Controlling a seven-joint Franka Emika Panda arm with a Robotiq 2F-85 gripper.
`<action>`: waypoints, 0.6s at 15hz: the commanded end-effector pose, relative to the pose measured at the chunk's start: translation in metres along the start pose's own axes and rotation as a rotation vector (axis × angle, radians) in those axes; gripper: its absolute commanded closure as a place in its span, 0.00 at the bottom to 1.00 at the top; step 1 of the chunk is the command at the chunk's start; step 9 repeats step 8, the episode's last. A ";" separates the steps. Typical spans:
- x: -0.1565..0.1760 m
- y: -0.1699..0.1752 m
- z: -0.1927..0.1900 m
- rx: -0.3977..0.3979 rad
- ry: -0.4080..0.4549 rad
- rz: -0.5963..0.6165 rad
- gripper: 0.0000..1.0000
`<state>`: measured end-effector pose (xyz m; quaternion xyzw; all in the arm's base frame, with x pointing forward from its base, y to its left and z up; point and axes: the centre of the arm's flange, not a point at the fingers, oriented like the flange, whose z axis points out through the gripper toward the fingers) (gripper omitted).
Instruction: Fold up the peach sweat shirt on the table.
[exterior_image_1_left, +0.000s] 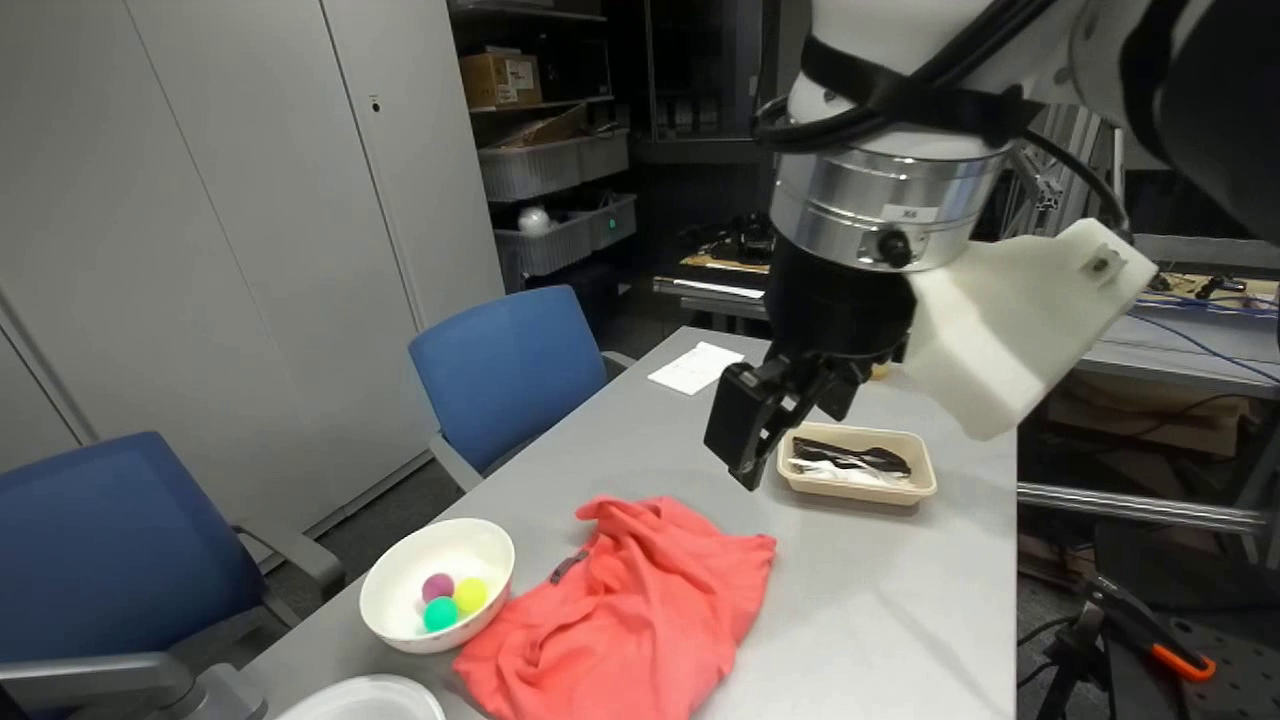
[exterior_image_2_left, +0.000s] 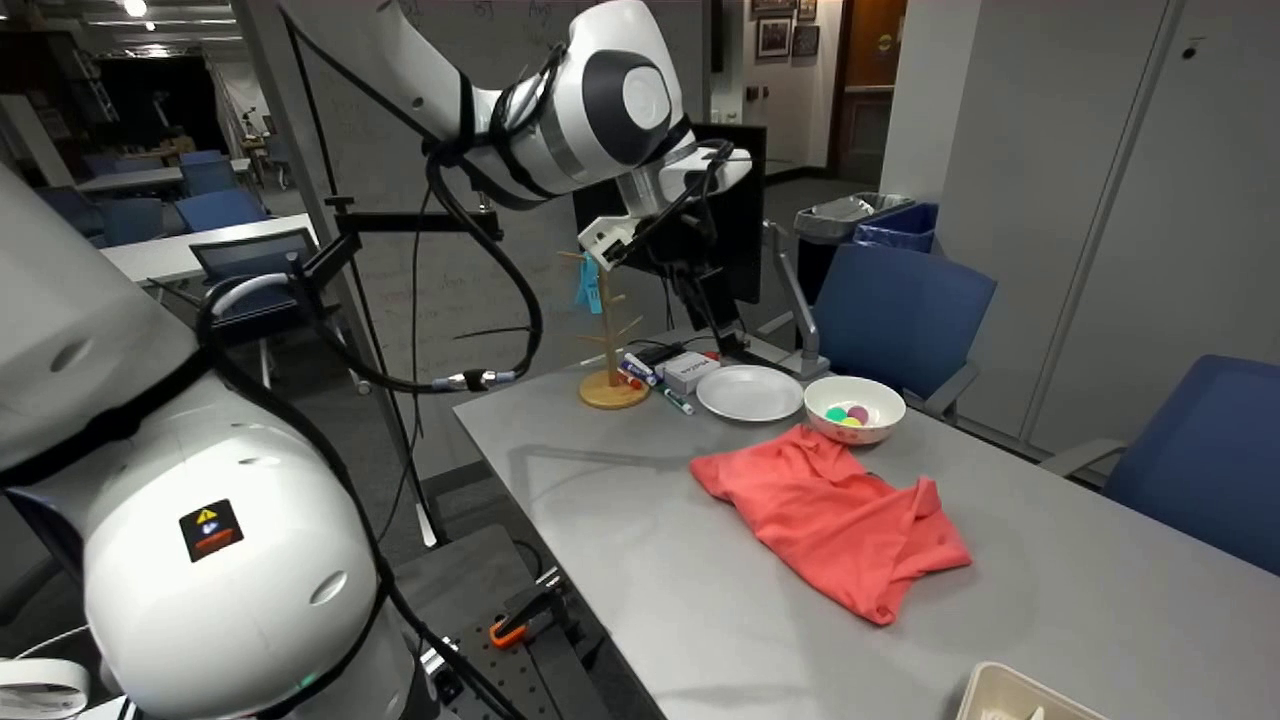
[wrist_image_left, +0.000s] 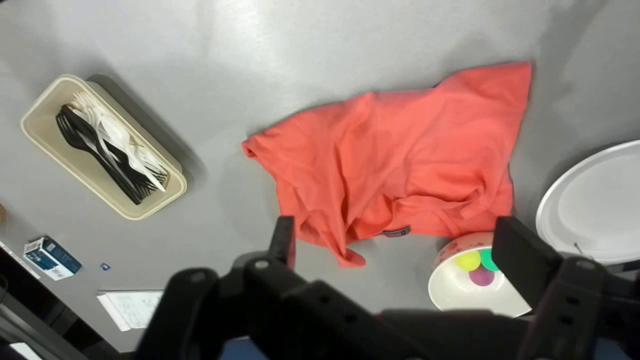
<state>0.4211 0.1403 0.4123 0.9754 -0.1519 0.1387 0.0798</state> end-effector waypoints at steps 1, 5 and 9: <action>-0.001 0.002 0.000 -0.001 0.001 0.002 0.00; -0.001 0.003 0.000 -0.002 0.000 0.004 0.00; -0.001 0.003 0.001 -0.002 -0.001 0.004 0.00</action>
